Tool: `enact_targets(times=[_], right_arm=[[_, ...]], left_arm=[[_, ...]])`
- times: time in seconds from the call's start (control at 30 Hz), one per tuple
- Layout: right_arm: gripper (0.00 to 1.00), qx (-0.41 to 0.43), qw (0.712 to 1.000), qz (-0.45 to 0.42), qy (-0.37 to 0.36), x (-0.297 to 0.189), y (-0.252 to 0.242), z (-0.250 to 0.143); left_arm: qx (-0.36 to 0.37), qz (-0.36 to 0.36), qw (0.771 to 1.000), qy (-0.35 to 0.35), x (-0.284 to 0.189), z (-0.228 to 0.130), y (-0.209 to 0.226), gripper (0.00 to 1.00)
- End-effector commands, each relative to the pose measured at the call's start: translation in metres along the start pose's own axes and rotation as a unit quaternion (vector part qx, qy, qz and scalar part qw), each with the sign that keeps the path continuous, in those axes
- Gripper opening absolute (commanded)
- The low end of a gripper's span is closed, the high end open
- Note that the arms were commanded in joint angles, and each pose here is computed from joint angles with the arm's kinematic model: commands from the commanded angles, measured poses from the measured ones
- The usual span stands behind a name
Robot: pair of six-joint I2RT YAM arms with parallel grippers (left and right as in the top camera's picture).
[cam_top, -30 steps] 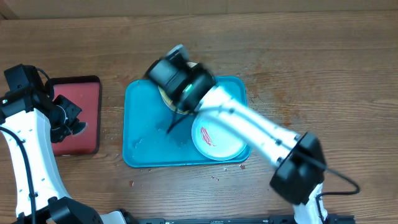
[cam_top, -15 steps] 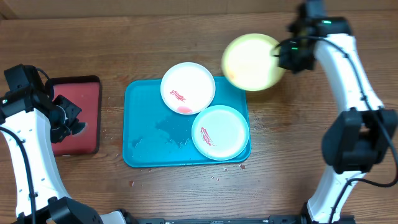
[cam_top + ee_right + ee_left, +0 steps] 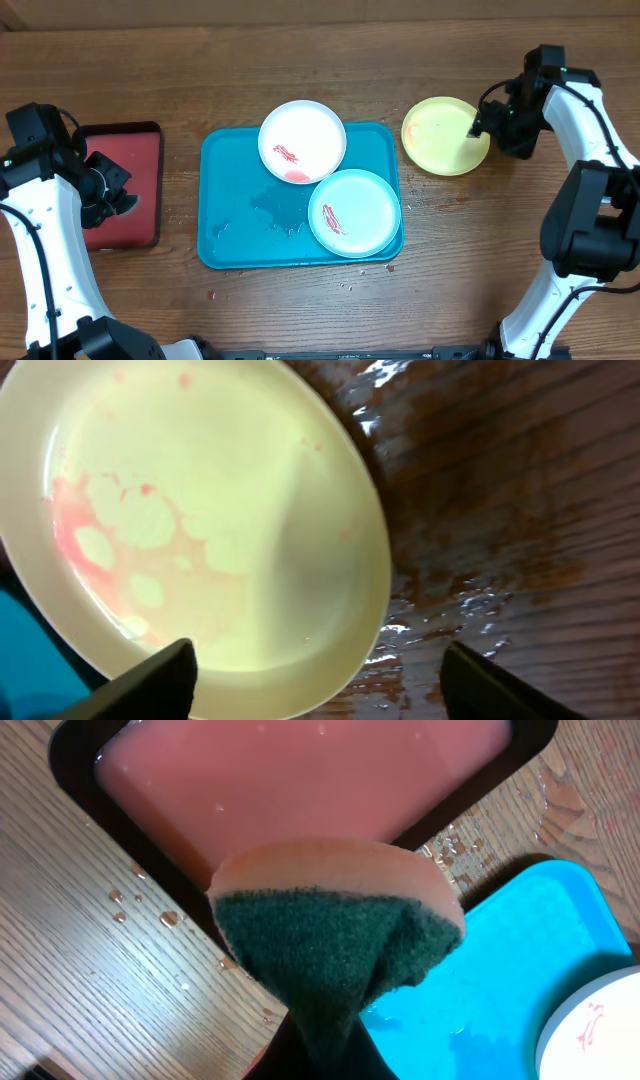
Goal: Clean dirty plates on tray and stack at the side
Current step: 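Lift the yellow plate with right gripper and set it right of tray, then reach the right gripper back and grasp the white plate's rim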
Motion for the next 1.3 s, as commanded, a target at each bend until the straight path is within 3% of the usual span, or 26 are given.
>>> enact_targets(times=[0.0, 0.3, 0.53, 0.73, 0.87, 1.03, 1.27], right_arm=[[0.81, -0.004, 0.999, 0.051, -0.011, 0.000, 0.022, 0.004], [0.82, -0.126, 0.987, 0.072, -0.062, -0.008, 0.116, 0.015], [0.82, -0.269, 0.953, 0.058, -0.129, 0.011, 0.206, 0.008], [0.81, -0.354, 0.924, 0.034, -0.141, 0.046, 0.254, -0.007], [0.64, -0.371, 0.917, 0.033, -0.143, 0.065, 0.269, -0.013], [0.63, -0.400, 0.905, 0.028, -0.142, 0.083, 0.275, -0.015], [0.51, -0.474, 0.865, 0.020, -0.163, 0.088, 0.280, -0.011]], left_arm=[[-0.004, -0.002, 1.000, 0.004, 0.002, -0.001, -0.001, 0.04], [-0.003, -0.001, 1.000, 0.004, 0.002, -0.001, -0.001, 0.04], [-0.003, -0.003, 1.000, 0.003, 0.002, 0.000, -0.001, 0.04], [-0.003, -0.012, 1.000, 0.010, 0.002, -0.001, -0.003, 0.04], [-0.003, -0.015, 1.000, 0.011, 0.002, -0.001, -0.003, 0.04], [-0.003, -0.015, 1.000, 0.011, 0.002, -0.001, -0.003, 0.04], [-0.003, -0.019, 1.000, 0.008, 0.002, 0.000, -0.004, 0.04]])
Point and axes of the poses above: each gripper's point midway between its finger pads, its own x axis out along the fingers, its own y axis along the line the jaws close on, z = x × y, the point moved 10 cm from there along -x, back along the fingers, and after that the axes turned 15 degrees about -x, right-handed, at the moved point
